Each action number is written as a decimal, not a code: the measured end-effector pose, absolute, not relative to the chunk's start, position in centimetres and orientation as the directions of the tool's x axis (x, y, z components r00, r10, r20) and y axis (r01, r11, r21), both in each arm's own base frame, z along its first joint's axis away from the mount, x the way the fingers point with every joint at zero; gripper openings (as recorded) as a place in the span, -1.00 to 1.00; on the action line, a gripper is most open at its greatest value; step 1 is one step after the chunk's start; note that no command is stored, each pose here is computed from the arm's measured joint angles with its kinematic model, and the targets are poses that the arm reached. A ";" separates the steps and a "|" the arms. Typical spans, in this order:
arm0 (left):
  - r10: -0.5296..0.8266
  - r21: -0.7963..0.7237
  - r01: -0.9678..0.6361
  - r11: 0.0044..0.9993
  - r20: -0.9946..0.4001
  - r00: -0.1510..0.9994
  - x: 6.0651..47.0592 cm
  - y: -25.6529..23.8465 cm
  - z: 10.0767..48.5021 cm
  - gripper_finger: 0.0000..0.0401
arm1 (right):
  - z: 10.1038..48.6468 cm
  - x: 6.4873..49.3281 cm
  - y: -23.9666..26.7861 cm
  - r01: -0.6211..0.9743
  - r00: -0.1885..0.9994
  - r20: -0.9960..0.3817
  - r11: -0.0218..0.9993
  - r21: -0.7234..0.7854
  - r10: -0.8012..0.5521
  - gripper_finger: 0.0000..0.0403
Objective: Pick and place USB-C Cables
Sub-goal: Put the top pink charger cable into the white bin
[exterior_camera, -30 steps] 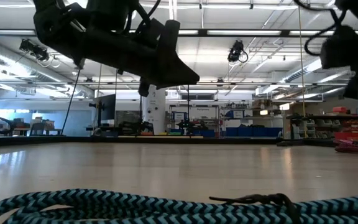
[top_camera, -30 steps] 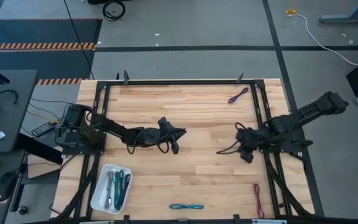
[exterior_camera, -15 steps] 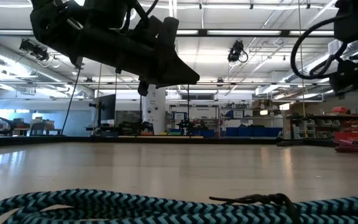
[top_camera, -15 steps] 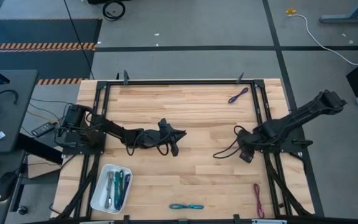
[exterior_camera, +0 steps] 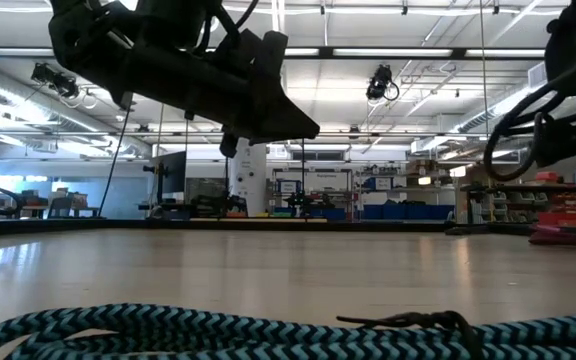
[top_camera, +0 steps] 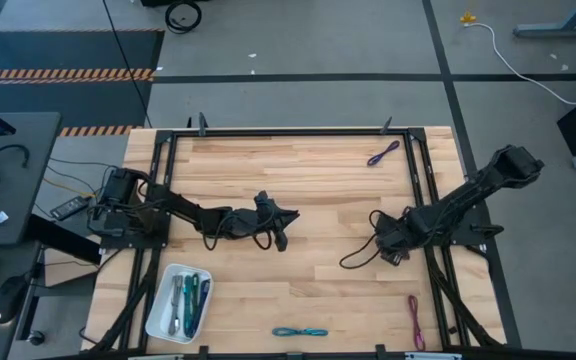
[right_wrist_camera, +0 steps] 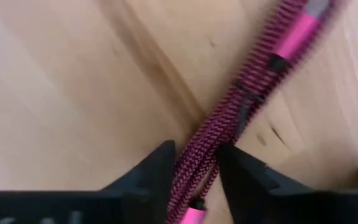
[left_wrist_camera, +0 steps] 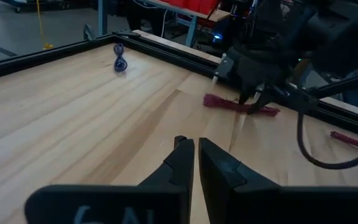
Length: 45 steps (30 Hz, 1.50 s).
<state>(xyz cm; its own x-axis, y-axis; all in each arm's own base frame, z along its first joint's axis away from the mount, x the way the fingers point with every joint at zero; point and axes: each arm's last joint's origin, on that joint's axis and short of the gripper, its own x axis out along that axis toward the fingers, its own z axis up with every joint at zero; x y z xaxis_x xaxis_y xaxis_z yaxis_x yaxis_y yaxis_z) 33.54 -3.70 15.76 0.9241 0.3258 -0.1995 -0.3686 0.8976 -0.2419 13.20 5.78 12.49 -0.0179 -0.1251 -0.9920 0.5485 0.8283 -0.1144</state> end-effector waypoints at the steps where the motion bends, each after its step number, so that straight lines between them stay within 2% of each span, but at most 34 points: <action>1: 0.324 -0.241 -0.367 0.898 -0.201 0.925 33.5 -3.8 15.7 -0.86 | 12.5 13.2 5.9 0.536 -0.013 -0.992 0.836 -0.113 -0.126 -0.44; 5: 0.317 -0.237 -0.362 0.902 -0.207 0.926 33.5 -4.0 15.7 -0.86 | 12.7 12.8 6.4 0.465 0.050 -0.988 0.879 -0.104 -0.143 -0.86; 7: 0.314 -0.232 -0.359 0.904 -0.210 0.926 33.5 -4.1 15.6 -0.85 | 13.0 13.1 6.8 0.412 0.173 -0.975 0.909 -0.060 -0.142 -0.92; 10: 0.306 -0.226 -0.351 0.909 -0.209 0.929 33.4 -4.4 15.7 -0.85 | 14.1 14.3 7.6 0.319 0.418 -0.898 0.948 0.001 -0.139 -0.90; 14: 0.248 -0.180 -0.287 0.941 -0.212 0.945 33.4 -4.9 15.7 -0.86 | 16.4 16.8 9.0 0.188 0.741 -0.655 0.982 -0.012 -0.150 -0.95; 18: 0.205 -0.094 -0.224 0.970 -0.182 0.962 33.4 -5.6 16.0 -0.78 | 18.8 19.2 9.5 0.186 0.903 -0.373 0.977 -0.105 -0.212 -0.95; 21: 0.190 -0.073 -0.202 0.977 -0.151 0.970 33.5 -5.9 16.3 -0.61 | 19.9 20.8 9.5 0.158 0.955 -0.229 0.978 -0.135 -0.186 -0.95; 26: 0.103 -0.096 -0.115 0.989 -0.120 0.987 33.6 -5.9 16.7 -0.18 | 20.3 23.0 9.3 0.089 0.992 -0.072 0.980 -0.178 -0.103 -0.95; 31: 0.021 -0.098 -0.027 0.995 -0.053 0.998 33.7 -5.9 17.3 0.27 | 19.1 24.4 8.6 0.069 0.996 -0.050 0.982 -0.177 -0.079 -0.95; 34: 0.019 -0.064 -0.018 0.998 0.022 1.000 33.7 -5.9 18.1 0.44 | 18.5 25.0 8.5 0.050 0.998 -0.033 0.985 -0.166 -0.056 -0.95; 39: 0.024 -0.035 -0.020 0.999 0.103 0.994 33.7 -5.8 18.9 0.51 | 17.9 25.5 8.4 0.049 0.998 -0.024 0.986 -0.159 -0.053 -0.95; 45: 0.025 -0.030 -0.022 0.999 0.118 0.993 34.5 -5.5 19.7 0.32 | 17.4 25.7 8.5 0.041 0.998 -0.032 0.989 -0.143 -0.046 -0.95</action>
